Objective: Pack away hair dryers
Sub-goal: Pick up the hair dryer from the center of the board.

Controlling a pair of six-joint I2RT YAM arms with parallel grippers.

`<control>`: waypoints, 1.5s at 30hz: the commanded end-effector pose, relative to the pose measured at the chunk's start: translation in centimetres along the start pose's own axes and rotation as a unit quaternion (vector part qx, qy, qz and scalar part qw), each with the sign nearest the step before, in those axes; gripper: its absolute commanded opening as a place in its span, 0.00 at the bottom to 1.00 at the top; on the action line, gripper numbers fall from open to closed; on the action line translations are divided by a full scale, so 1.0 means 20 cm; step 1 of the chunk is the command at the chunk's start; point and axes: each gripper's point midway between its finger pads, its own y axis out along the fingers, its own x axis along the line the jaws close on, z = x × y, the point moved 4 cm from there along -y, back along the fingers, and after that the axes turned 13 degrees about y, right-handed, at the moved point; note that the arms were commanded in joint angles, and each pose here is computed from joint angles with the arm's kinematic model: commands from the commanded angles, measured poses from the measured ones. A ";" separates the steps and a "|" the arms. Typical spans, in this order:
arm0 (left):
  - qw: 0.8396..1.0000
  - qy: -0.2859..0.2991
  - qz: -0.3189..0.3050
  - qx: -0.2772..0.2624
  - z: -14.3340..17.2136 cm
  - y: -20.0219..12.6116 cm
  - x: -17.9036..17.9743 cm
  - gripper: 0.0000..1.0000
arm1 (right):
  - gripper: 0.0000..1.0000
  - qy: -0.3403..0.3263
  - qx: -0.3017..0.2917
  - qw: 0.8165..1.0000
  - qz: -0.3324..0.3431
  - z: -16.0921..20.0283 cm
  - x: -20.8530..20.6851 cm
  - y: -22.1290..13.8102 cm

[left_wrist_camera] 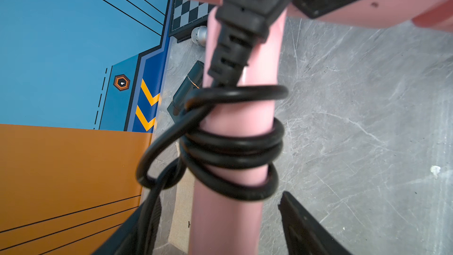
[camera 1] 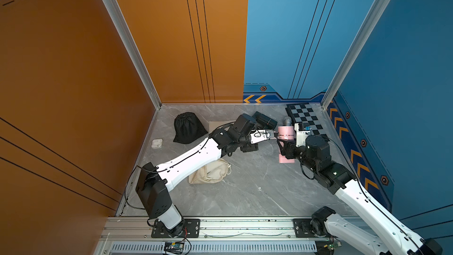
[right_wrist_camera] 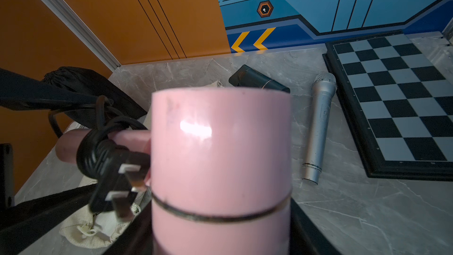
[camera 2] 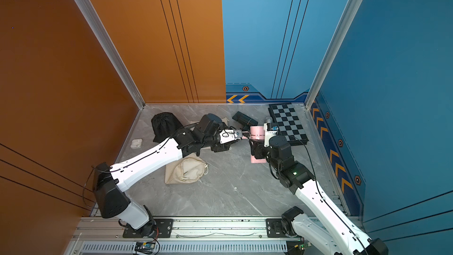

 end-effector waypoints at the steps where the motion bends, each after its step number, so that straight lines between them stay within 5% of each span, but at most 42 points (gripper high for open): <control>1: 1.000 0.005 0.009 0.012 0.02 0.01 0.01 0.69 | 0.43 0.022 -0.060 0.996 -0.055 -0.18 0.14 -0.08; 5: 1.000 -0.004 0.002 0.013 0.02 0.00 0.02 0.48 | 0.43 0.023 -0.060 0.996 -0.057 -0.19 0.14 -0.07; 13: 1.000 -0.011 -0.007 0.011 0.00 -0.04 0.03 0.22 | 0.43 0.026 -0.050 0.997 -0.057 -0.18 0.15 -0.05; 18: 1.000 -0.017 -0.017 0.008 -0.02 -0.08 0.04 0.19 | 0.46 0.029 -0.042 0.997 -0.061 -0.17 0.15 -0.04; 23: 0.999 -0.021 -0.032 0.001 -0.02 -0.12 0.05 0.17 | 0.67 0.033 -0.027 0.996 -0.084 -0.17 0.18 -0.05; 29: 0.999 -0.016 -0.045 0.010 0.00 -0.13 0.05 0.17 | 0.80 0.039 -0.012 0.995 -0.093 -0.18 0.15 -0.05; 39: 0.997 -0.031 -0.069 -0.008 0.00 -0.20 0.09 0.15 | 0.86 0.077 0.022 0.988 -0.135 -0.21 0.08 -0.01; 45: 0.995 -0.046 -0.085 -0.022 0.01 -0.23 0.12 0.16 | 0.88 0.097 0.041 0.968 -0.227 -0.21 0.11 -0.01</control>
